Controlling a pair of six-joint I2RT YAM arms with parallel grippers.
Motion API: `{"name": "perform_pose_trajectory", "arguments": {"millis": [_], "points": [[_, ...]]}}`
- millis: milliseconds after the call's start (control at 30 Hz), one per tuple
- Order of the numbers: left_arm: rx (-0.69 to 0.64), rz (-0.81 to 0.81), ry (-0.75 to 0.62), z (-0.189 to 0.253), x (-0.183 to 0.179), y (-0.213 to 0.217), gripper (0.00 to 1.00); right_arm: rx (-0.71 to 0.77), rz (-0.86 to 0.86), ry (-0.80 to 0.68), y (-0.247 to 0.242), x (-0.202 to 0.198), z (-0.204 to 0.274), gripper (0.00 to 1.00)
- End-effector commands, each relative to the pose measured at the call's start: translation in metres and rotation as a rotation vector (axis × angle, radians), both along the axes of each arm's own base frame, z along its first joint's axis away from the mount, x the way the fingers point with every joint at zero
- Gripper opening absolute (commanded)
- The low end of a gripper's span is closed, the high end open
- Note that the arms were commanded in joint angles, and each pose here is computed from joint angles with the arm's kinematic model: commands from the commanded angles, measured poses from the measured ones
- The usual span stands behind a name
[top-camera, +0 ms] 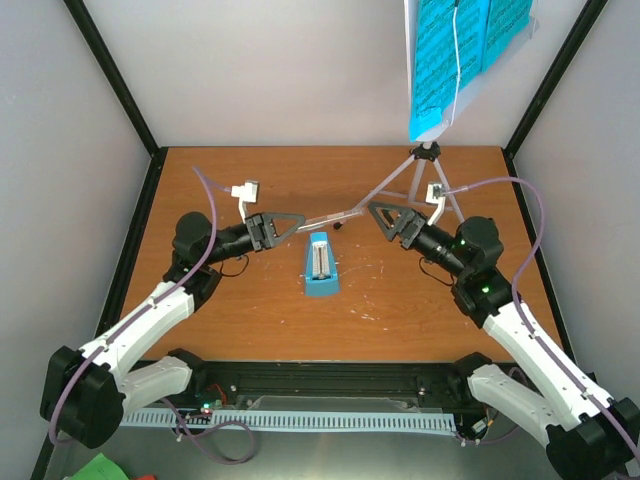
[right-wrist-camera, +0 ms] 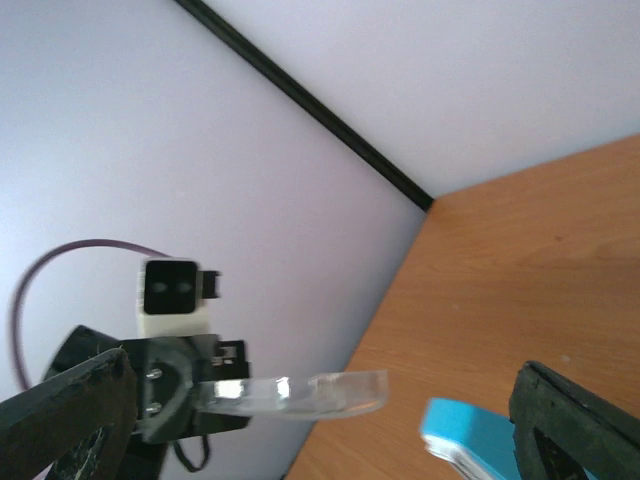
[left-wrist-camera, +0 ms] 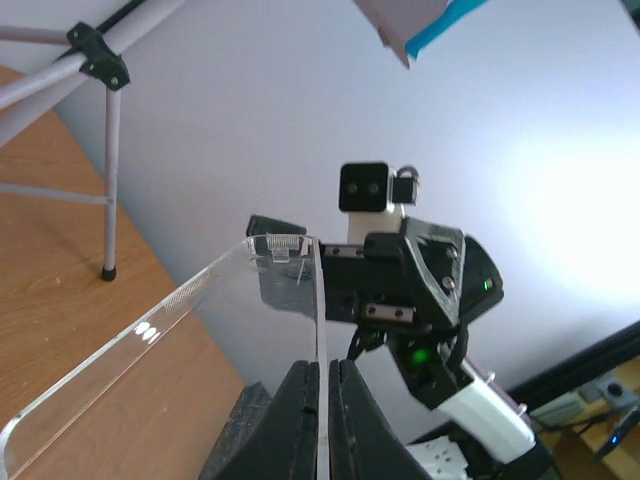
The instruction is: Pack up the instrument practice props
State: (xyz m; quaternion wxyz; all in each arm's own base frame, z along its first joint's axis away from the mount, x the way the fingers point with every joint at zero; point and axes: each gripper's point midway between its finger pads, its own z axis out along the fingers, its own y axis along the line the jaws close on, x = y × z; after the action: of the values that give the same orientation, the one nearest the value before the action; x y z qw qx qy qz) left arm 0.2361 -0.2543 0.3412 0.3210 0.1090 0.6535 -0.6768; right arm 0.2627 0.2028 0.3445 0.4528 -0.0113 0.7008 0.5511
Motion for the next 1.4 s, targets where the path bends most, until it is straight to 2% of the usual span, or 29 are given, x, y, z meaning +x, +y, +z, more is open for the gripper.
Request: {"name": "perform_pose_trajectory", "arguments": {"millis": [0,233,467,800,1033,1367], "points": [[-0.134,0.046,-0.029,0.040,0.001,0.007,0.00,0.137,-0.026,-0.097,0.009,-0.004,0.045,1.00],[-0.142,0.055,-0.014,0.041,0.002,0.009,0.00,0.162,0.009,-0.018,0.043,0.003,0.035,1.00],[-0.152,0.073,-0.021,0.046,0.002,0.011,0.00,0.183,0.012,-0.024,0.062,0.008,0.042,0.98],[-0.143,0.077,-0.031,0.047,0.004,0.011,0.00,0.206,0.011,0.006,0.074,0.016,0.042,0.77],[-0.129,0.085,-0.044,0.046,0.006,0.010,0.00,0.225,0.020,0.039,0.081,0.015,0.037,0.68],[-0.108,0.097,-0.071,0.047,0.010,0.009,0.00,0.223,0.026,0.072,0.088,0.015,0.032,0.74]]}}
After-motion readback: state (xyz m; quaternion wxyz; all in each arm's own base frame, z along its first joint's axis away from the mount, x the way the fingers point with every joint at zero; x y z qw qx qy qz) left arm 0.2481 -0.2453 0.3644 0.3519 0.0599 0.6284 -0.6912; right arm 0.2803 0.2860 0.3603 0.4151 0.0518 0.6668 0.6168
